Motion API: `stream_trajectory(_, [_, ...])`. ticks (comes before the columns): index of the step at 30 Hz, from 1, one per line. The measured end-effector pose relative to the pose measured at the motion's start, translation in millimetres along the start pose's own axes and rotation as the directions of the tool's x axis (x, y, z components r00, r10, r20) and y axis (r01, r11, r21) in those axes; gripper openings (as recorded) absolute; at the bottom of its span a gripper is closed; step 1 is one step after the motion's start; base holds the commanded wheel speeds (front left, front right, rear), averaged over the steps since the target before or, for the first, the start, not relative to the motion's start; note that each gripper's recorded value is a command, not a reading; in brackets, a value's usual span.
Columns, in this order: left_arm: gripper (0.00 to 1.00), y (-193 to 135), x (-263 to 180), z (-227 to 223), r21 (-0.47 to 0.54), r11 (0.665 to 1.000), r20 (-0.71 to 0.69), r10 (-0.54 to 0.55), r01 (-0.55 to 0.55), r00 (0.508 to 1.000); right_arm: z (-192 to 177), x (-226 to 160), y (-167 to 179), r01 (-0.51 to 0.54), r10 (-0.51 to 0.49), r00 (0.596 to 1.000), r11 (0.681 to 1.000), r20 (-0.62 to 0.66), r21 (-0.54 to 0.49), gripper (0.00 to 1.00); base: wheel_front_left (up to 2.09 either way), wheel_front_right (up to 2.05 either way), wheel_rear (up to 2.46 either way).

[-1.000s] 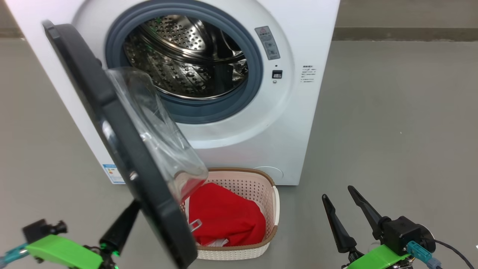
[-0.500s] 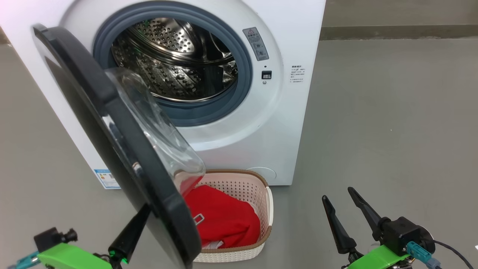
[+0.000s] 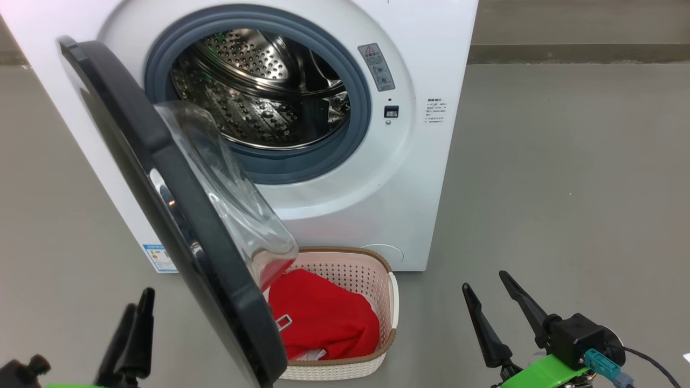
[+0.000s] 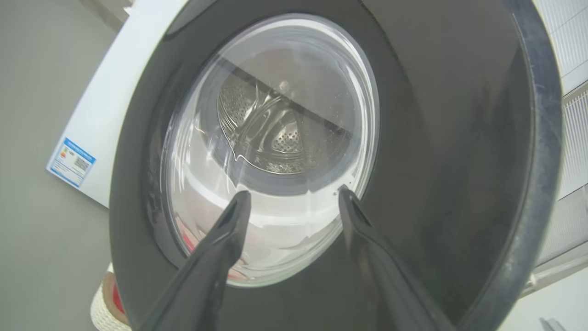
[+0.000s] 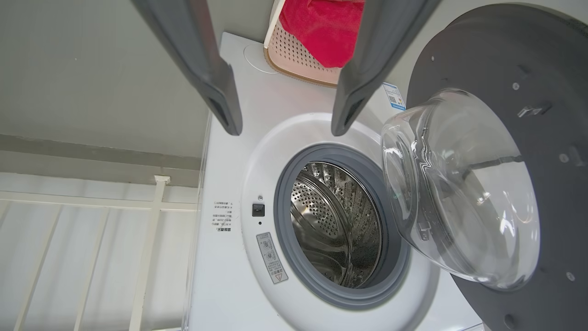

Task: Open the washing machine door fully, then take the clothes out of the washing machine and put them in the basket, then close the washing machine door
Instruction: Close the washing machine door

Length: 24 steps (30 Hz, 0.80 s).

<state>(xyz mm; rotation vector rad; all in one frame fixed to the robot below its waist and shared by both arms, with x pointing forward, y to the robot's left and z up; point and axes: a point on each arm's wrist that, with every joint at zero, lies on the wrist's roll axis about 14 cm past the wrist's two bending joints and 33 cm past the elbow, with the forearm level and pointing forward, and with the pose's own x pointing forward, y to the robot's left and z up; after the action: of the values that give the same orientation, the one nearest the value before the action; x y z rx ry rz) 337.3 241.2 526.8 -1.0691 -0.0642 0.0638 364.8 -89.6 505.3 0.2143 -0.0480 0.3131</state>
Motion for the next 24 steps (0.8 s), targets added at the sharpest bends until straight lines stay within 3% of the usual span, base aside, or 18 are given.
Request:
stream_trajectory(2, [1.0,2,-1,7,0.149,0.989,0.045,0.0,-0.006,0.999,0,0,2,-0.005,0.005,1.0,1.0,-0.001,0.0,1.0,0.0,0.0,0.0])
stream_trajectory(6, [1.0,5,-7,6,0.351,0.936,0.105,-0.027,-0.012,0.994,-2,1,4,-0.014,0.014,1.0,1.0,-0.005,0.001,1.0,0.0,0.0,0.0])
stream_trajectory(9, [1.0,7,-9,1,0.503,0.864,0.114,-0.06,-0.006,0.992,-2,1,5,-0.017,0.017,1.0,1.0,-0.006,0.001,1.0,0.0,0.0,0.0])
stream_trajectory(17, [1.0,6,-9,12,0.644,0.763,0.16,-0.066,-0.054,0.985,-2,0,4,-0.011,0.011,1.0,1.0,-0.007,0.001,1.0,0.0,0.0,0.0])
stream_trajectory(20, [1.0,4,-9,9,0.726,0.686,0.141,-0.075,-0.052,0.987,-3,0,3,-0.01,0.01,1.0,1.0,-0.008,0.001,1.0,0.0,0.0,0.0])
stream_trajectory(24, [1.0,7,-9,4,0.792,0.608,0.12,-0.067,-0.055,0.991,-3,0,2,-0.008,0.008,1.0,1.0,-0.01,0.002,1.0,0.0,0.0,0.0])
